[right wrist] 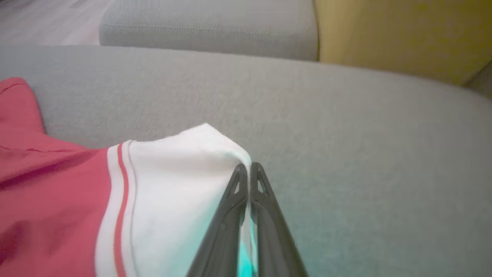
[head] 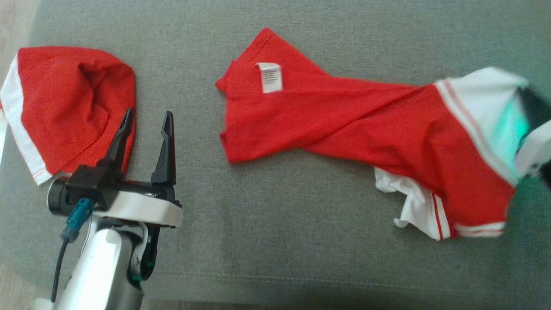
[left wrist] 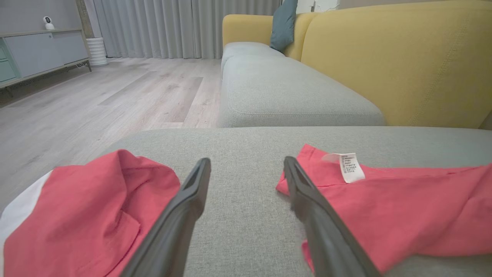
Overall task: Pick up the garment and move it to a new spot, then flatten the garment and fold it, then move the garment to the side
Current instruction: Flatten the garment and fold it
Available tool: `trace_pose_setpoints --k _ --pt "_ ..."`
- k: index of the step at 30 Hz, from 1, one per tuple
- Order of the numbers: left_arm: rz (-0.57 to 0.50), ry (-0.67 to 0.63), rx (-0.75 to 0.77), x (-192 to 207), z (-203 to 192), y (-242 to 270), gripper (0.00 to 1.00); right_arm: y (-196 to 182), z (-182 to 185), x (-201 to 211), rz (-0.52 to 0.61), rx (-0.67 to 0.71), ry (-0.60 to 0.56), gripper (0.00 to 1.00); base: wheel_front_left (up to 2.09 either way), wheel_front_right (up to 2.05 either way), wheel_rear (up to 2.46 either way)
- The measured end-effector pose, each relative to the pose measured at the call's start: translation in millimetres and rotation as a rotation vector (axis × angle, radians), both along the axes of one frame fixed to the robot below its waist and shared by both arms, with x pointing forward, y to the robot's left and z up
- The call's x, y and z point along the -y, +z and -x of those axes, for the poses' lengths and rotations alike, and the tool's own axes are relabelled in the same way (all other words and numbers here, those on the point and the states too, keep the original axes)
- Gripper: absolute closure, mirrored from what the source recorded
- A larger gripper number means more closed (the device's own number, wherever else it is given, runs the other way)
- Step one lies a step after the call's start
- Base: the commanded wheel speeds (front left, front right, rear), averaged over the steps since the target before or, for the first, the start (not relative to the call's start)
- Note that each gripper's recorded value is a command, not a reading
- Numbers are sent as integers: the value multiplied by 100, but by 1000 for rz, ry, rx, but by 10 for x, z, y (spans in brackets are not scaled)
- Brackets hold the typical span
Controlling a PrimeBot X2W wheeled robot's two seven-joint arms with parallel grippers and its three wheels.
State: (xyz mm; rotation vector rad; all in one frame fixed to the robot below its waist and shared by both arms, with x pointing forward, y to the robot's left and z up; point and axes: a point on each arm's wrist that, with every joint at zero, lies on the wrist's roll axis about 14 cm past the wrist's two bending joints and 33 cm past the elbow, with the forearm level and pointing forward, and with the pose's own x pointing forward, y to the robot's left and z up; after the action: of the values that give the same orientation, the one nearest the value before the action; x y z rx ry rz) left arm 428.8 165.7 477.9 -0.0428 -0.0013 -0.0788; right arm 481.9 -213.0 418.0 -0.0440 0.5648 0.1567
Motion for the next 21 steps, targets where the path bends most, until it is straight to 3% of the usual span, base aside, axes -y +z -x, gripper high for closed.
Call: trace_pose_setpoints --k 7,8,9,10,16,21 --pt "10 7 -4 -7 -8 -21 0 496 -520 99 130 190 49 100 0 0 0" --pt "13 3 -2 0 -22 -17 0 490 -565 59 128 203 60 60 0 0 0" --pt "14 4 1 -3 -39 -8 0 461 -597 12 126 211 74 6 0 0 0" --pt "15 6 4 -7 -55 -1 0 419 -617 -17 121 216 81 0 0 0 0" --pt "8 4 8 -11 -83 5 0 257 -649 -7 110 267 61 0 0 0 0" --pt "3 -2 20 -6 -63 52 0 508 -591 -216 26 423 54 0 0 0 0"
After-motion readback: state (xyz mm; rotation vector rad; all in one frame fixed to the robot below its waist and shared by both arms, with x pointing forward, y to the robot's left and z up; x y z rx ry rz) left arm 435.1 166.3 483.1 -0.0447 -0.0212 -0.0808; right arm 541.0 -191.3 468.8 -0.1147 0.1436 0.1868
